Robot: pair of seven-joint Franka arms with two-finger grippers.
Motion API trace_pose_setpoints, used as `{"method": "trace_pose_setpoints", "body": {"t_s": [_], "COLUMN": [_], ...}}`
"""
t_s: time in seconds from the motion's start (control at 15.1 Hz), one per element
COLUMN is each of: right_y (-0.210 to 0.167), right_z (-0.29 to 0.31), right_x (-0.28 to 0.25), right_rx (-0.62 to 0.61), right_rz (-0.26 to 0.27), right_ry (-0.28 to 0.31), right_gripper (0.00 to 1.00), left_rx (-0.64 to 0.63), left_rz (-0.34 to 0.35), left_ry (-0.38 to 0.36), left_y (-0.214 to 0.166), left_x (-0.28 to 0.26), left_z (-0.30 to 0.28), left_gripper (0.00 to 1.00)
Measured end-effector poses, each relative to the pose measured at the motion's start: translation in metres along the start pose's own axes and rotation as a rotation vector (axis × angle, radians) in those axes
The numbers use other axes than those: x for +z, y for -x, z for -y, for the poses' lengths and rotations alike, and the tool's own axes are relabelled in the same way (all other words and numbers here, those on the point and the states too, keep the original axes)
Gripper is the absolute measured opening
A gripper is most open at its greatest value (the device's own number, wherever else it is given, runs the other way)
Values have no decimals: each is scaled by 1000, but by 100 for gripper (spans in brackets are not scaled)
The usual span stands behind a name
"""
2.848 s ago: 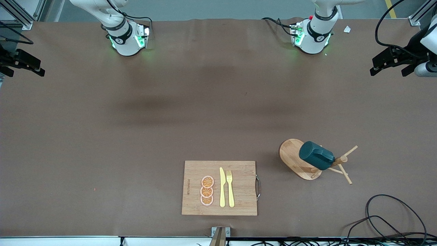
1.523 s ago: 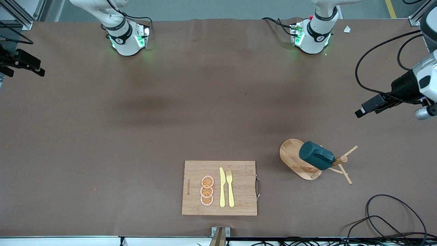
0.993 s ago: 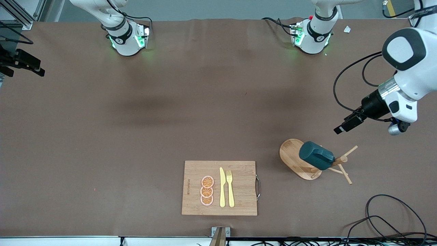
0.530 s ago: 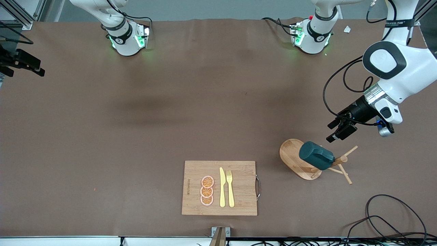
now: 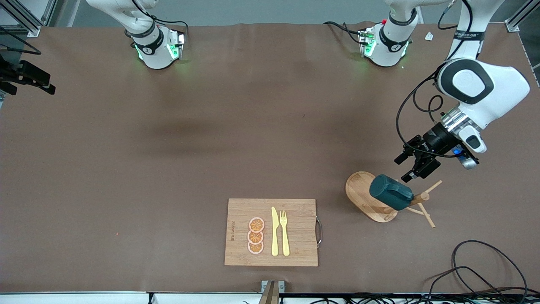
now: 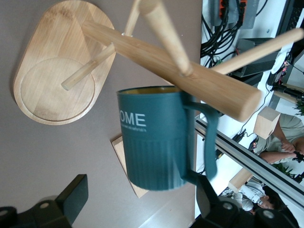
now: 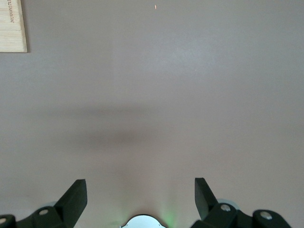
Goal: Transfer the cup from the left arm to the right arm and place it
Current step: 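Move the left gripper toward the teal mug on the wooden stand, then lower the left gripper and grasp the teal mug's rim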
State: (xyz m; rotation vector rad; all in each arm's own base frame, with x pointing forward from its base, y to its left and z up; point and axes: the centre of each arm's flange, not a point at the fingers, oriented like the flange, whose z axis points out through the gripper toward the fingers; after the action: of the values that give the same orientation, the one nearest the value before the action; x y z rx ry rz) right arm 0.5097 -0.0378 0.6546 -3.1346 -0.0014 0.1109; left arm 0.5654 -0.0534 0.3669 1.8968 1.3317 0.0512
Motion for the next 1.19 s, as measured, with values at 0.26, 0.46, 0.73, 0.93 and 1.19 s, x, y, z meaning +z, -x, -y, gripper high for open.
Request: {"method": "trace_pose_setpoints", "body": {"t_s": [0.26, 0.46, 0.73, 0.93, 1.19], "right_y": [0, 0, 0, 0, 0], "right_z": [0, 0, 0, 0, 0], "right_x": [0, 0, 0, 0, 0], "right_rx": [0, 0, -1, -1, -1], "right_rz": [0, 0, 0, 0, 0], "right_ry": [0, 0, 0, 0, 0], "right_gripper": [100, 100, 100, 100, 100], "left_rx": [-31, -56, -92, -109, -153], "left_rz": [-1, 4, 22, 26, 36], "left_ry": [-2, 24, 77, 90, 120], "left_y": [-6, -9, -15, -16, -19], "left_x": [8, 11, 19, 21, 26], "left_z": [9, 14, 24, 22, 18], "left_gripper": [100, 100, 100, 100, 100]}}
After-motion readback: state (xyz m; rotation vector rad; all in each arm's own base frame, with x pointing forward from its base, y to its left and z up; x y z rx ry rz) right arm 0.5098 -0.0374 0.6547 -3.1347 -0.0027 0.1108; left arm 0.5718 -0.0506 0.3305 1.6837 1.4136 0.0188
